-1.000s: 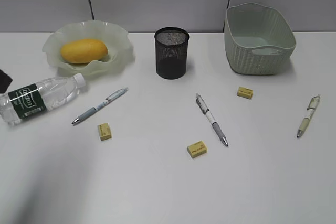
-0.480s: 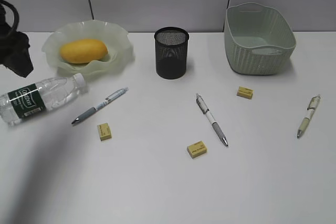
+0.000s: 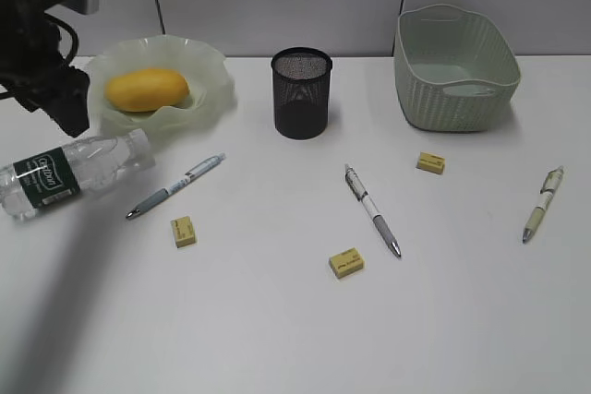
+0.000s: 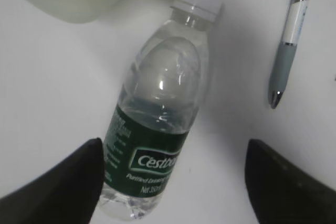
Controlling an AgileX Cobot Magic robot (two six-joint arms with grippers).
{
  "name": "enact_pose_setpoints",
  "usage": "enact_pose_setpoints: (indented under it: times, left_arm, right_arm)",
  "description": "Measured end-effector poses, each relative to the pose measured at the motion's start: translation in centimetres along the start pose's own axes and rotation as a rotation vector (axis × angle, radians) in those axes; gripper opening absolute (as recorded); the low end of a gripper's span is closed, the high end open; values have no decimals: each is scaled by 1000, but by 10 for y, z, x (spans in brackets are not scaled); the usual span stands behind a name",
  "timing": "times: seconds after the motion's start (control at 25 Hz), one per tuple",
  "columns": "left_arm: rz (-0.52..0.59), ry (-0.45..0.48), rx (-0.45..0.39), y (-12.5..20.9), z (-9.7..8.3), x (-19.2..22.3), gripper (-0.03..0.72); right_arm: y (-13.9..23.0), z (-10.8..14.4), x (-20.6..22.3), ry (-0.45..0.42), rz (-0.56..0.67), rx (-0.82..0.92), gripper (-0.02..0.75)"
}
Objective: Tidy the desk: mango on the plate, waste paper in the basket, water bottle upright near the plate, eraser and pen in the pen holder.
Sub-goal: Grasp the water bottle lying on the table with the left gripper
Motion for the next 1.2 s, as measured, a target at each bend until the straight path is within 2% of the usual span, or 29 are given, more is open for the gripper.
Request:
enact_pose_setpoints:
  times: [0.28,0.48,1.0,1.2]
  left_arm:
    - [117,72,125,-2,3,47,650]
    - [144,55,195,-1,9,66,650]
    - [141,48,227,-13,17,99,644]
    - [157,60,230,-11,16,112,610]
  right_arm:
    - [0,0,0,0,0,0,510]
    - [0,0,0,0,0,0,510]
    - [0,0,0,0,0,0,510]
    - [0,0,0,0,0,0,510]
Point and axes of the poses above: a point on each arm's last joint axis where the gripper is mounted, x pointing out along that axis toward the gripper, z along the wrist's bending axis when the last joint is at zero, y = z × x, the point moved 8 cm from there along x, pointing out along that axis toward the gripper, and after that the axes turned 9 degrees about x, right-handed, at the moved point
